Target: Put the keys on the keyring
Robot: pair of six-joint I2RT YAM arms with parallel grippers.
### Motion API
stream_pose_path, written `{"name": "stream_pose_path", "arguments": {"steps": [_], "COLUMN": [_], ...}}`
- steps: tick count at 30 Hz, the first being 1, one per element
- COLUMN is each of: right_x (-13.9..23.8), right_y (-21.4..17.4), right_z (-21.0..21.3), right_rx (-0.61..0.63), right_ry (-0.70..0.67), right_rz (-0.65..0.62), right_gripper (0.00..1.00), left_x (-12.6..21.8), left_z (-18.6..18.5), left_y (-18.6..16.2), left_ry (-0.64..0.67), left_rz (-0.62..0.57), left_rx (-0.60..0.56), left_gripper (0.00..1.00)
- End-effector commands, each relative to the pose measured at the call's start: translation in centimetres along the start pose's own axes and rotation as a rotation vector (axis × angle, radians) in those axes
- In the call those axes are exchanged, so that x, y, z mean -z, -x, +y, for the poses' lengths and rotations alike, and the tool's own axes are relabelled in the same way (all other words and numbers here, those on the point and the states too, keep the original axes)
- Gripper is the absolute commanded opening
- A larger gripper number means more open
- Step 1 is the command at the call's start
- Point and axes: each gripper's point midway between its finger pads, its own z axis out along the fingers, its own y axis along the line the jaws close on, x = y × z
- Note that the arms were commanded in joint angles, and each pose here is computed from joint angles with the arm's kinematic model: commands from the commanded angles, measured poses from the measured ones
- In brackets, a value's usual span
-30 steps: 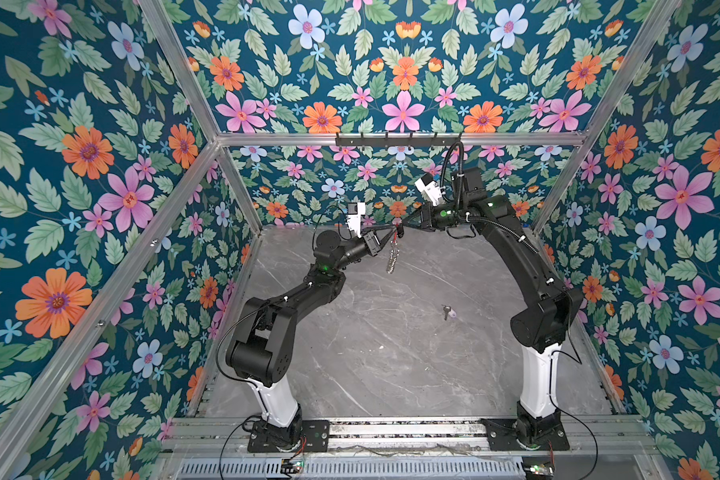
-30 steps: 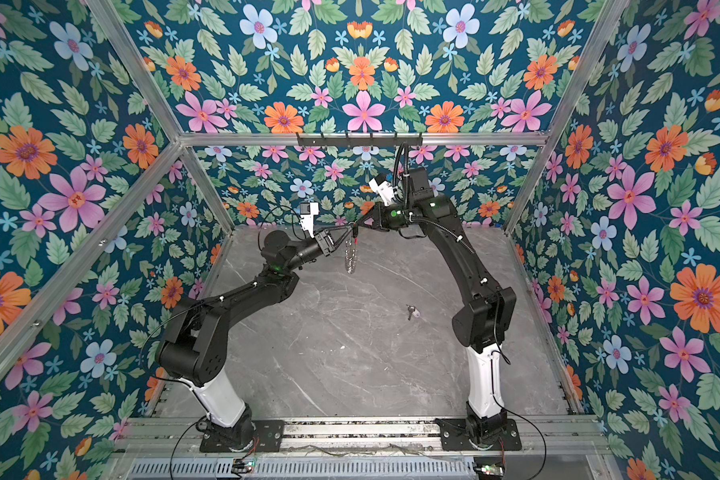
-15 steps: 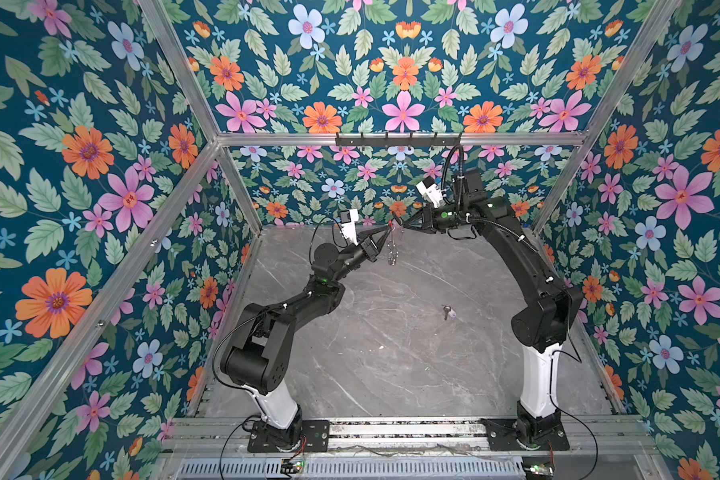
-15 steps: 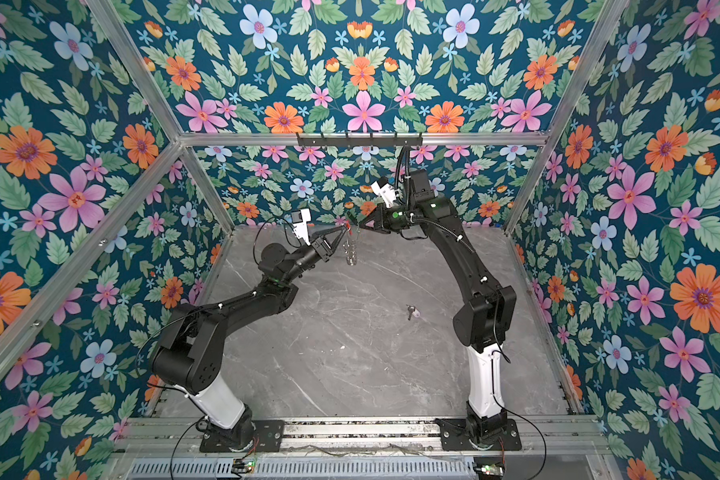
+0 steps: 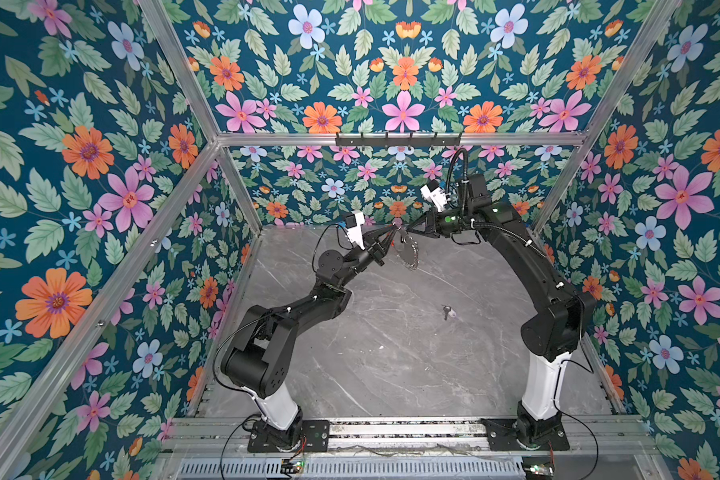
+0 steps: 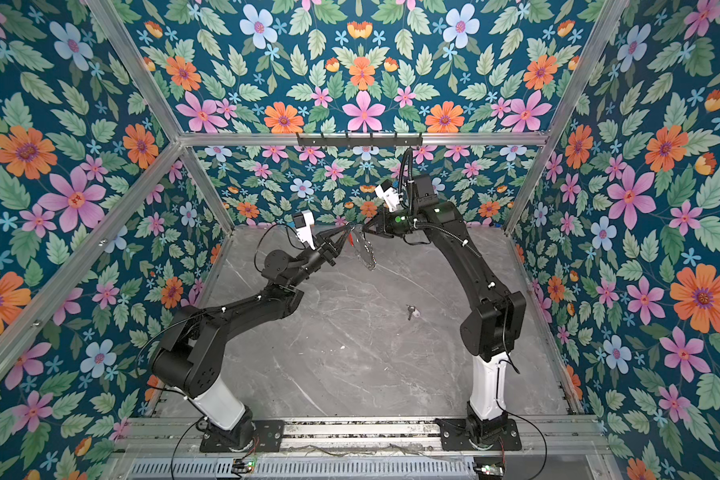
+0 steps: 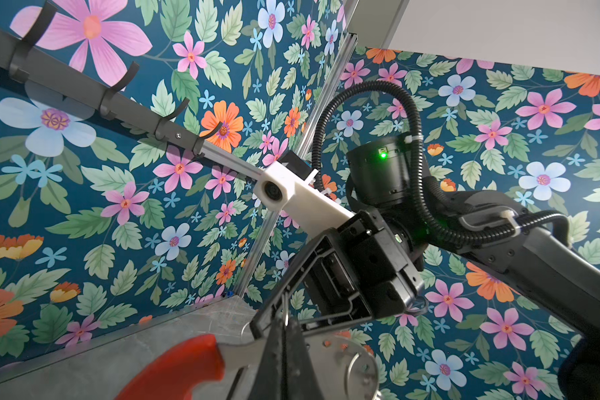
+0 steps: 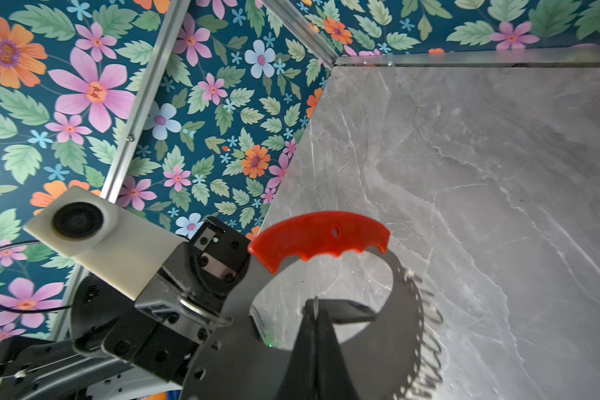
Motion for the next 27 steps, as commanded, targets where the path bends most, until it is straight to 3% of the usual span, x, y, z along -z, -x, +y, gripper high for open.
{"name": "stream_pose_path", "arguments": {"steps": [1,11,22,27], "right_x": [0.9,2.1,2.4,2.7], "right_y": [0.0,-0.1,0.4,0.4], "right_z": [-0.3,3.6,5.1,4.7], "right_rx": [0.099,0.174,0.178,0.185], "right_ry": [-0.064,0.083,0.133,0.092], "right_rz": [-0.015,-0.017,-0.031,-0.041], "right_gripper": [0.0,0.0,0.0,0.0], "left_x": [-0.2,-0.5,-0.5,-0.3], "left_z": [-0.3,-2.2,-2.3,-1.9], "left_y": [0.8,0.1,-0.1,0.1], "left_ry": [-0.007,-0.179,-0.2,-0.189], "left_rz": [-0.016,0.034,0.048,0.042], "left_rx": [-0.009,0.043,0.069,0.067], "left_gripper": [0.0,0.0,0.0,0.0]}}
